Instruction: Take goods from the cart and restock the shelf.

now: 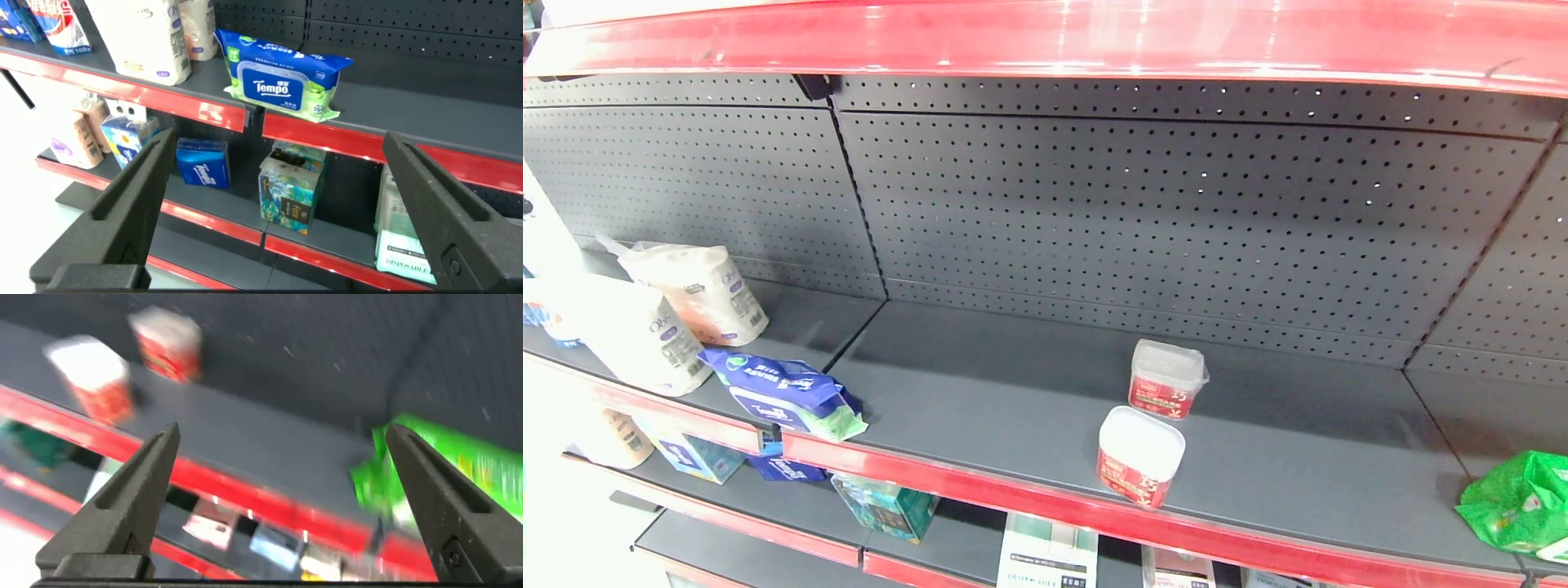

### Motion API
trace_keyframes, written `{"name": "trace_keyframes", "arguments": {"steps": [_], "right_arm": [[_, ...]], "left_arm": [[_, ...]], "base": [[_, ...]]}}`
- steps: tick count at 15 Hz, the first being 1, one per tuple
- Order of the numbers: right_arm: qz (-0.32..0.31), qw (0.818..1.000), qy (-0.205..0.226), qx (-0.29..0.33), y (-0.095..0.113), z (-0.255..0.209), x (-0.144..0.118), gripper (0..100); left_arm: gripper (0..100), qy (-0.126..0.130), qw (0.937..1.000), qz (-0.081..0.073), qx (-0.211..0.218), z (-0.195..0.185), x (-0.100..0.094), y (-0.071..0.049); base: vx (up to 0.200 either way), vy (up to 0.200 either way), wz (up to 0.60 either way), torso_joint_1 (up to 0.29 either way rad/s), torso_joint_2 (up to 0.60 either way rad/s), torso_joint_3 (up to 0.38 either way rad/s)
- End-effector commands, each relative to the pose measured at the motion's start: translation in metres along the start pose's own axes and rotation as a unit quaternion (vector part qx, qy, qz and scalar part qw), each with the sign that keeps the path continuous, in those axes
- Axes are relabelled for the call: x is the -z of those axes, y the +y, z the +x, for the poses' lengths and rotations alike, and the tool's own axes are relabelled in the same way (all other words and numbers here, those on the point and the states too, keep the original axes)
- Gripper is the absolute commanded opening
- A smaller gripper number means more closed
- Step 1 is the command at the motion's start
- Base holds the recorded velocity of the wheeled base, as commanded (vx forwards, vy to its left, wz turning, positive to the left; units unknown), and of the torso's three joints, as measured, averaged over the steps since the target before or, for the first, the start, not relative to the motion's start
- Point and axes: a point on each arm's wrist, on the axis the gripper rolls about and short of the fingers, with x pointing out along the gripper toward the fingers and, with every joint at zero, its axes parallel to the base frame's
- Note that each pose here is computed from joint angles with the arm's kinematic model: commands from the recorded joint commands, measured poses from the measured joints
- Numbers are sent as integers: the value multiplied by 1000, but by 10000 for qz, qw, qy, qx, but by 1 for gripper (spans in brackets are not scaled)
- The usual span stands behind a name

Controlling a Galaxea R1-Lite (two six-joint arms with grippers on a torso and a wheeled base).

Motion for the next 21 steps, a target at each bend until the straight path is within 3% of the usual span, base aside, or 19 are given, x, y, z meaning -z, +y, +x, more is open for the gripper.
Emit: {"name": "trace_keyframes", "arguments": {"steps": [1,4,5,6,8,9,12,13,14,17,21], "right_arm": [[153,9995,-165,215,2,-2,22,100],[286,9995,-155,27,3,-2,22,100],[421,9978,-8,-503,6,-3,26,100],[464,9978,223,-429,6,-3,29,100],[598,9972,269,366,8,-1,27,100],[610,9969,169,473,8,-3,28,100],[676,9969,60,398,8,-4,28,100],[631,9980,-36,-18,8,-5,29,100],[633,9979,-84,-53,8,-6,29,100],[659,9965,-308,400,7,-10,30,100],[634,9970,-305,323,8,-10,30,100]], "left_arm": [[100,3,10000,2,-5,0,0,0],[100,3,10000,2,-5,0,0,0],[100,3,10000,2,-5,0,0,0],[100,3,10000,2,-5,0,0,0],[100,3,10000,2,-5,0,0,0],[100,3,10000,2,-5,0,0,0],[100,3,10000,17,3,0,0,0],[100,3,10000,9,3,0,0,0],[100,3,10000,9,3,0,0,0],[100,3,10000,9,3,0,0,0],[100,3,10000,9,3,0,0,0]], "base": [[0,0,0,0,0,0],[0,0,0,0,0,0],[0,0,0,0,0,0],[0,0,0,0,0,0],[0,0,0,0,0,0],[0,0,0,0,0,0],[0,0,0,0,0,0],[0,0,0,0,0,0],[0,0,0,0,0,0],[0,0,0,0,0,0],[0,0,0,0,0,0]]}}
